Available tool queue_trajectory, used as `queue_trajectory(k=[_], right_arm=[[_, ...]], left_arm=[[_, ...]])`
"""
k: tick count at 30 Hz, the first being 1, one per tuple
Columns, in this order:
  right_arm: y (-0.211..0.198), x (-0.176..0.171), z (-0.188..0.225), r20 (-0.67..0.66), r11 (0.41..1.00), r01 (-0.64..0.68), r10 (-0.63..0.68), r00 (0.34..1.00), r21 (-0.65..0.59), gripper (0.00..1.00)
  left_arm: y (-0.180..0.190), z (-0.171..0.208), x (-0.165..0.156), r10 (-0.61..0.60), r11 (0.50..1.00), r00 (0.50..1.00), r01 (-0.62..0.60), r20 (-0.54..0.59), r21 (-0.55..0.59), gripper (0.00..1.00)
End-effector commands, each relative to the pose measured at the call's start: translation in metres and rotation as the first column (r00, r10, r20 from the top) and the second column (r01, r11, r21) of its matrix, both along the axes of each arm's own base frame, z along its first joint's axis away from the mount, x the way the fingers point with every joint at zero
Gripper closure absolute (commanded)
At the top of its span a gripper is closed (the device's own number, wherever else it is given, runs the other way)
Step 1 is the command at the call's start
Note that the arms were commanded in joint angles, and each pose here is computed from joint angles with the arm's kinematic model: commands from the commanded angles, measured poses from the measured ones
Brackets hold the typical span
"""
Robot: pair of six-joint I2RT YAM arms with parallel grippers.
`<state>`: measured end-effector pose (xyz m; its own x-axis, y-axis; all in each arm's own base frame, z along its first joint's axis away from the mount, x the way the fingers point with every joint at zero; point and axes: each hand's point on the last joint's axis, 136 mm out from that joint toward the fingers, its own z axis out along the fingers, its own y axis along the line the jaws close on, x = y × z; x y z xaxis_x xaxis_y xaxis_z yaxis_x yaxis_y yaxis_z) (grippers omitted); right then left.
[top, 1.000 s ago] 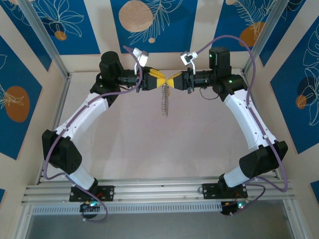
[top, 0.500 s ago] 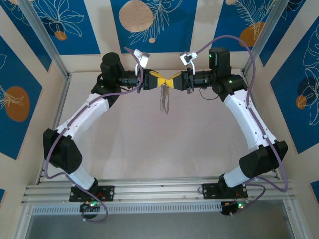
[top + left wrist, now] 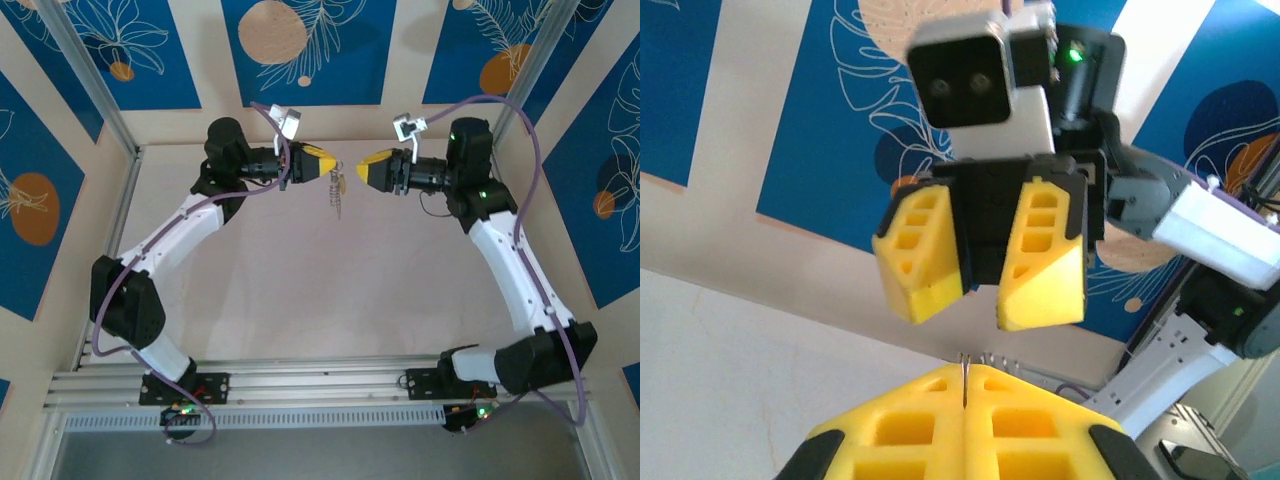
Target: Put the keys on the keyring
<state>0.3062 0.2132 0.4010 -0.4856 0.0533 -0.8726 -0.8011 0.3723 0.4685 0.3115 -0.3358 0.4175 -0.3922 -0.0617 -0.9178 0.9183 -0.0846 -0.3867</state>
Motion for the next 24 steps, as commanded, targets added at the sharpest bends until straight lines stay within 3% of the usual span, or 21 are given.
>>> queue_trajectory(k=[1, 8, 17, 24], right_arm=[[-0.014, 0.011, -0.002, 0.035, 0.982, 0.182, -0.184, 0.982, 0.044, 0.54], [-0.011, 0.0, -0.02, 0.083, 0.963, 0.264, -0.268, 0.96, 0.055, 0.44], [0.02, -0.008, -0.014, 0.196, 0.964, 0.266, -0.262, 0.945, 0.005, 0.4], [0.033, 0.005, -0.01, 0.234, 0.959, 0.281, -0.268, 0.935, -0.027, 0.4]], left_arm=[[0.007, 0.033, -0.013, 0.009, 0.995, 0.998, -0.002, 0.065, -0.101, 1.0], [0.009, 0.041, -0.018, -0.003, 0.988, 0.999, 0.01, 0.043, -0.153, 1.0], [0.007, 0.043, -0.028, -0.022, 0.987, 0.999, 0.028, 0.04, -0.158, 1.0], [0.005, 0.044, -0.033, -0.034, 0.987, 0.998, 0.041, 0.047, -0.157, 1.0]])
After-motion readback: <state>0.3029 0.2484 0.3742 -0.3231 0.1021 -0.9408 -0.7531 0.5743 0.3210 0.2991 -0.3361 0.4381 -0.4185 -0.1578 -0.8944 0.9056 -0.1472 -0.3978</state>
